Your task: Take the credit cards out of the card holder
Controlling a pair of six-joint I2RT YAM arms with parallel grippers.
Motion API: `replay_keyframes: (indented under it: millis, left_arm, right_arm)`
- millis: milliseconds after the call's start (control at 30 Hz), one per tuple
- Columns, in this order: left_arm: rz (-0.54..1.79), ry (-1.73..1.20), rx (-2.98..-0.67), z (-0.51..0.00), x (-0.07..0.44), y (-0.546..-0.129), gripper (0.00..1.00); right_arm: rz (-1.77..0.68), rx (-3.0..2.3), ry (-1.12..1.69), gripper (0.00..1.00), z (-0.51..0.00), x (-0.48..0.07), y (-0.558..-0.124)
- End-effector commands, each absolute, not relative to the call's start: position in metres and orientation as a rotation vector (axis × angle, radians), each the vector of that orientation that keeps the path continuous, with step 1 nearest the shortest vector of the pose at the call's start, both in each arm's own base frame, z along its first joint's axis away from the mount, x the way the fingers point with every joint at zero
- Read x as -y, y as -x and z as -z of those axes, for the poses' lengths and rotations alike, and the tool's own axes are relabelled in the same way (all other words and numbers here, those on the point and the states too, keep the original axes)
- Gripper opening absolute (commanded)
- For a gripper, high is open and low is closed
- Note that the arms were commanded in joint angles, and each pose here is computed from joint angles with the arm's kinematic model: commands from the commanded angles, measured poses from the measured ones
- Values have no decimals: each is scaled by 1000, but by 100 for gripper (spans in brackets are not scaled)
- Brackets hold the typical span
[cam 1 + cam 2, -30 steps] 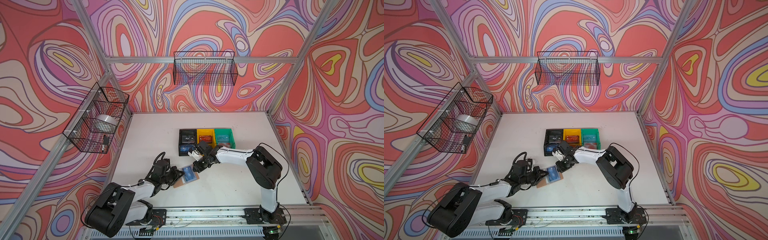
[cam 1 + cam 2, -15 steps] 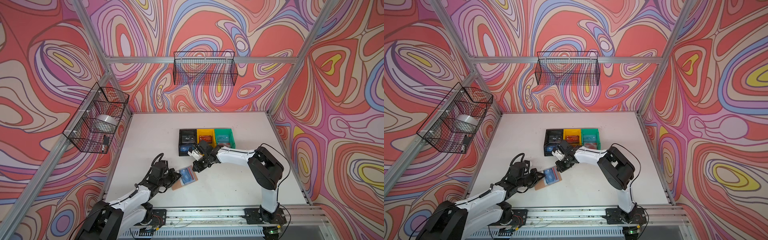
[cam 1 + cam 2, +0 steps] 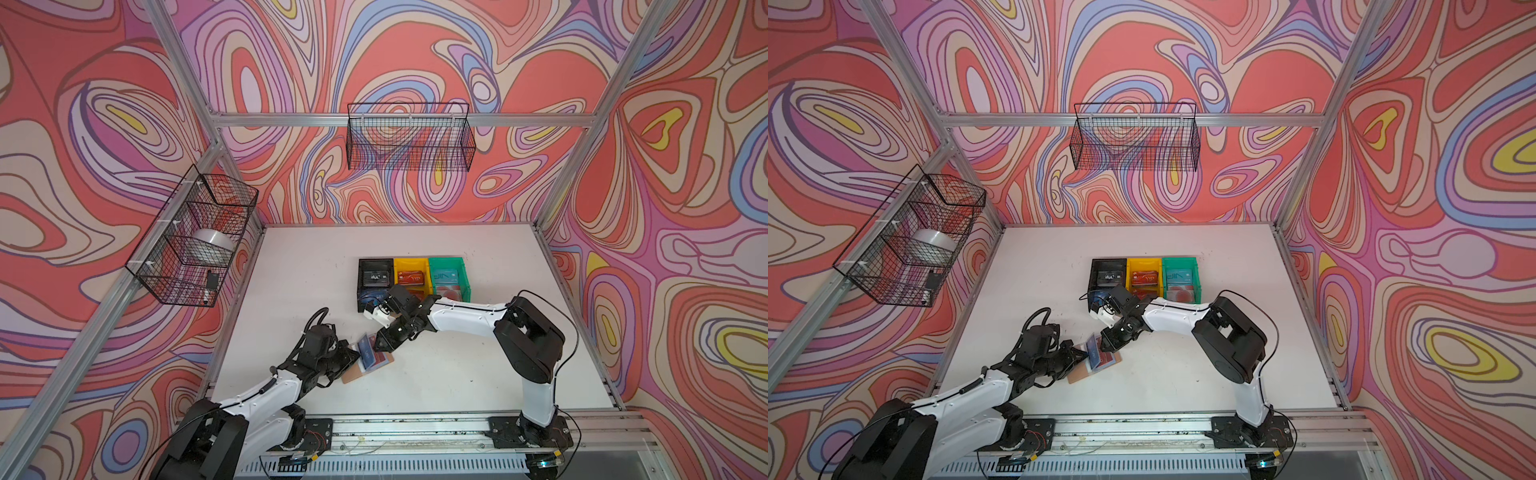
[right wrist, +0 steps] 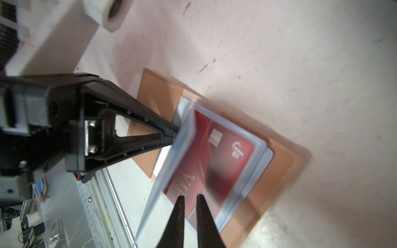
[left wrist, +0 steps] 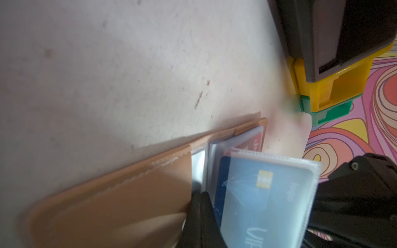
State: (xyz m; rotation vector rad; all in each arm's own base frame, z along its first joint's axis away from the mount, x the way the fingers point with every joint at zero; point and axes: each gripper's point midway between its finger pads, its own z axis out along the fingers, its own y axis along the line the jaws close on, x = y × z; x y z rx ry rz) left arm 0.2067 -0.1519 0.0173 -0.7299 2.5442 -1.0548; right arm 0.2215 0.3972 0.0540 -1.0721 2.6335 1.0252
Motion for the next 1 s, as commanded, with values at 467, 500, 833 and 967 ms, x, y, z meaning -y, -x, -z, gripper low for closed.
replay_keyframes:
  millis: [467, 500, 833, 967]
  left_arm:
    - [1001, 732, -2546, -18, 143, -198, 0]
    - [998, 731, -2542, -19, 142, -199, 0]
    - [1026, 743, -2519, -19, 144, -200, 0]
    - [1055, 742, -2508, -19, 147, -201, 0]
  right_arm:
    - [-766, -2600, 1024, 15, -68, -379, -248]
    - [-741, -2599, 1025, 15, -68, -377, -250]
    - [-783, -2594, 1047, 15, -70, -382, -247]
    - [-840, -2618, 1044, 13, -57, -388, -243]
